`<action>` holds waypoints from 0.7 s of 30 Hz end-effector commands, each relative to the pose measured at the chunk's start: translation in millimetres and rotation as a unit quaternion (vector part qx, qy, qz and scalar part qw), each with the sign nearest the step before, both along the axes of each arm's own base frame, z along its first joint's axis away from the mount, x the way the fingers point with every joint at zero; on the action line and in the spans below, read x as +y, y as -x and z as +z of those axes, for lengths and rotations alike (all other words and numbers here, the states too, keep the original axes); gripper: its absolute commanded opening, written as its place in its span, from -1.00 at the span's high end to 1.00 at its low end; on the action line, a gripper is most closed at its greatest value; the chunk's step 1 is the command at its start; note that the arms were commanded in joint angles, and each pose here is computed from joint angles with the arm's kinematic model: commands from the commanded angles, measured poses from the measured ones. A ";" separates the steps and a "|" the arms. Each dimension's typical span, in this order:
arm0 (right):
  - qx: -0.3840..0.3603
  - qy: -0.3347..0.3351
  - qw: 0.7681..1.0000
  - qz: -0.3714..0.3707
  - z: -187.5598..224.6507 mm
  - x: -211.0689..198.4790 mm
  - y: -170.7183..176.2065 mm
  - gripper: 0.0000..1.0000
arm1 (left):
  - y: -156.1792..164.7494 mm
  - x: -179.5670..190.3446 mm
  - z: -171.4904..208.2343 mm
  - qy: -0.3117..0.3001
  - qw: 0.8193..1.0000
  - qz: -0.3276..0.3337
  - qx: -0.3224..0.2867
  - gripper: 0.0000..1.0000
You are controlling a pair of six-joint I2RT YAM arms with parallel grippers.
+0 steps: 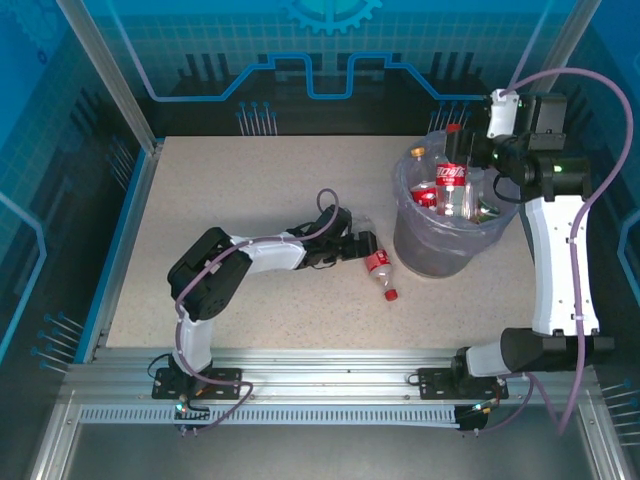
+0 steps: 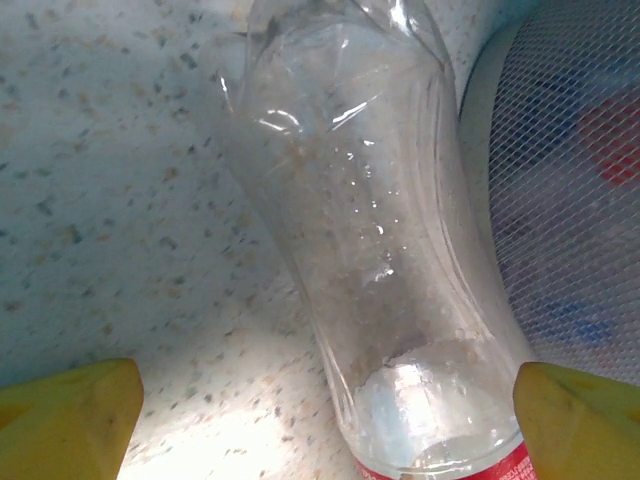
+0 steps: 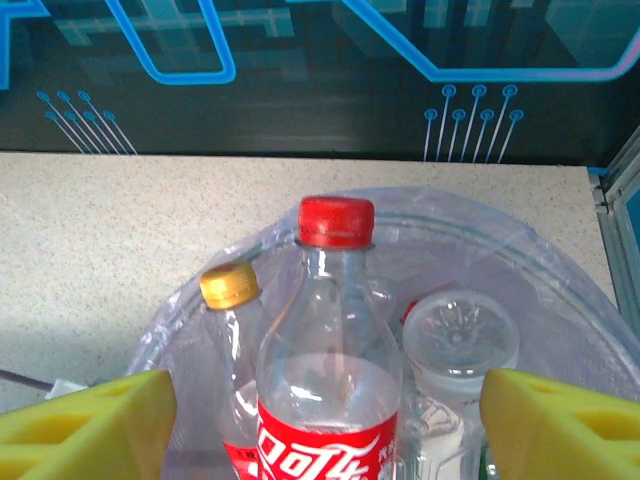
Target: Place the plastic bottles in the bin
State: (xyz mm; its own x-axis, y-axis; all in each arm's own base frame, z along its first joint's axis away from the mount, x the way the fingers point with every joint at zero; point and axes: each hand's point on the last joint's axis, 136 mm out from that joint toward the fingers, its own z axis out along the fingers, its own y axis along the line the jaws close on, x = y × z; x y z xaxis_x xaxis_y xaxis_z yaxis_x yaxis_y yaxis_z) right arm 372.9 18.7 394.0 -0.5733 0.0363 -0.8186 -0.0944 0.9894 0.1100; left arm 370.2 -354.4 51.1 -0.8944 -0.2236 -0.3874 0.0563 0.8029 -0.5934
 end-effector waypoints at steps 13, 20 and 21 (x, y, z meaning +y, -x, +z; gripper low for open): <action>0.084 -0.012 0.996 0.000 -94.0 0.6 -36.3 -0.26 | -8.6 14.2 -27.3 -0.028 0.999 0.027 0.015 -0.51; 0.079 -0.012 0.997 0.002 -89.0 1.7 -26.2 -0.23 | -13.4 18.1 -25.0 -0.029 0.999 0.027 0.009 -0.38; 0.073 -0.007 0.997 0.000 -80.2 0.2 -23.0 -0.26 | -14.9 19.5 -23.7 -0.027 0.999 0.029 0.007 -0.35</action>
State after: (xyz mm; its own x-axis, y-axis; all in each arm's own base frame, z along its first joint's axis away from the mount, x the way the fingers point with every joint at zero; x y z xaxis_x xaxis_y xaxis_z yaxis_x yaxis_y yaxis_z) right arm 409.5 23.1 322.7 -0.6396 0.0457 -0.7673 -0.1013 0.9845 0.1432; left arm 385.2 -352.3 53.0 -0.8768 -0.2733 -0.3956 0.0353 0.7839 -0.6198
